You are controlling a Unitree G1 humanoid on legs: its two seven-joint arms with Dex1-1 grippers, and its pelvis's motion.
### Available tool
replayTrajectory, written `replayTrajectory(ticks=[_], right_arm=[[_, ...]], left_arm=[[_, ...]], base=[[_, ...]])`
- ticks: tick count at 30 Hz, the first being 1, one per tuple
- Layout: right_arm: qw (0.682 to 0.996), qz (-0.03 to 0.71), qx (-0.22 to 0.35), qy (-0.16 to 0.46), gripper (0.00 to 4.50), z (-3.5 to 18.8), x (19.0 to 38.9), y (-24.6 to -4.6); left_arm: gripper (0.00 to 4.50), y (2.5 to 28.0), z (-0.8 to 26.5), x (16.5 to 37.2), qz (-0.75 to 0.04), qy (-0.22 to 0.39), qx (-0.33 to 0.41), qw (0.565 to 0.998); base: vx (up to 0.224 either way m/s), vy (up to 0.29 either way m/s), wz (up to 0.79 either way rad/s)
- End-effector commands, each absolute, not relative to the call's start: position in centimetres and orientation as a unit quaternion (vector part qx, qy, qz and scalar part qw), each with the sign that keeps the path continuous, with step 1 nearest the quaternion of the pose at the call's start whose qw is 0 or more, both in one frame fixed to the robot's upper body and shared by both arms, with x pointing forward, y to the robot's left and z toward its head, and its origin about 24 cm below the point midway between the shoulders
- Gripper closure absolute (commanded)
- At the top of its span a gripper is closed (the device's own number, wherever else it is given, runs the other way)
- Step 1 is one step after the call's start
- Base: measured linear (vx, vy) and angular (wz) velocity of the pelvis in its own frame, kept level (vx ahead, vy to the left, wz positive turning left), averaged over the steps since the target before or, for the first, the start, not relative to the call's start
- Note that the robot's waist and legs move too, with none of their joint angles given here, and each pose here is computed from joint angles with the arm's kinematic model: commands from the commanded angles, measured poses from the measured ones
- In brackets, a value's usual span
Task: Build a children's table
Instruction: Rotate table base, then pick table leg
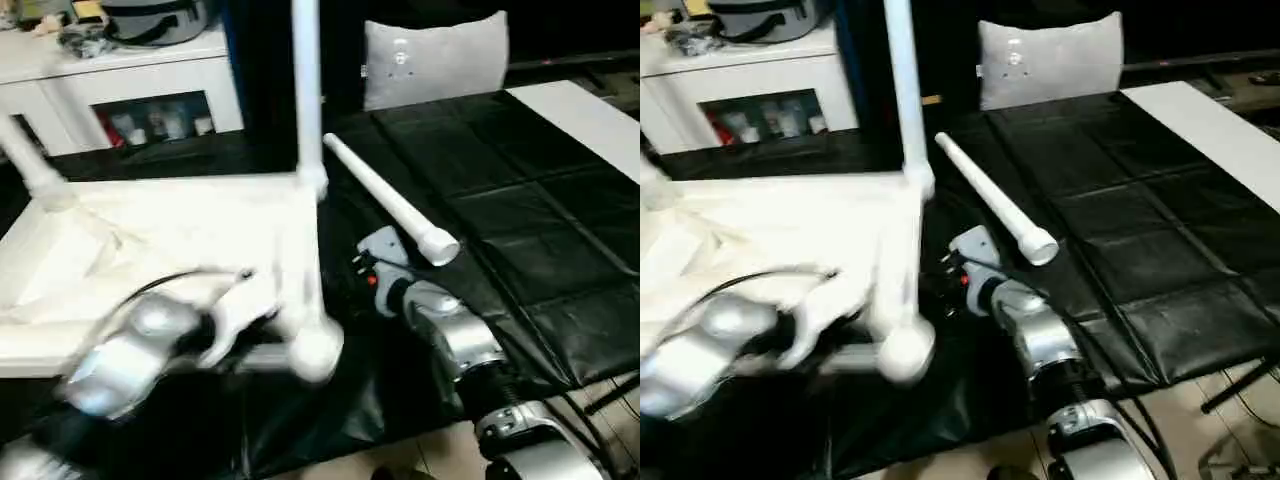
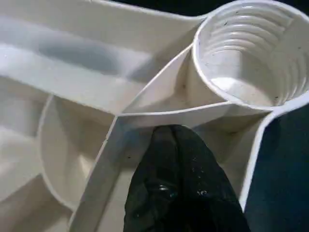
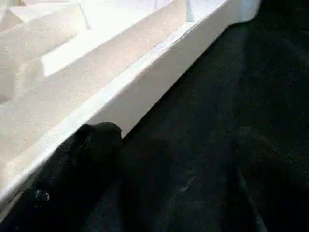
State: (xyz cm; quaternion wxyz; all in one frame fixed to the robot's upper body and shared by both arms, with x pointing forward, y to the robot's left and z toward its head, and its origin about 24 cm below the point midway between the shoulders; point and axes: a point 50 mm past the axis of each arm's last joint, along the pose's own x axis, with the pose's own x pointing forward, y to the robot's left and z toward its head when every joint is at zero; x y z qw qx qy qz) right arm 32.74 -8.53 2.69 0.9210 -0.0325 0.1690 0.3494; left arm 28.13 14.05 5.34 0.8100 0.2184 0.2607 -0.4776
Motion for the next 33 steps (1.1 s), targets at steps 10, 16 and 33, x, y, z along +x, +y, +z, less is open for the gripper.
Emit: replayTrajectory(ticks=[10, 16, 33], right_arm=[[0.956, 0.212, -0.127, 0.156, 0.00, 9.6, 38.3, -12.2], [0.941, 0.186, -0.148, 0.239, 0.00, 10.2, 39.9, -13.8], [0.909, 0.146, -0.150, 0.361, 0.42, 8.3, 39.3, -16.7]], left_arm=[[4.29, 13.4, 9.5, 28.2, -0.493, 0.166, 0.175, 0.836], [3.82, 14.6, 10.3, 27.4, -0.507, 0.182, 0.191, 0.821], [2.38, 14.5, 10.8, 26.9, -0.513, 0.181, 0.211, 0.812]], base=[[0.000, 0.000, 0.00], [0.000, 0.000, 0.00], [0.000, 0.000, 0.00]])
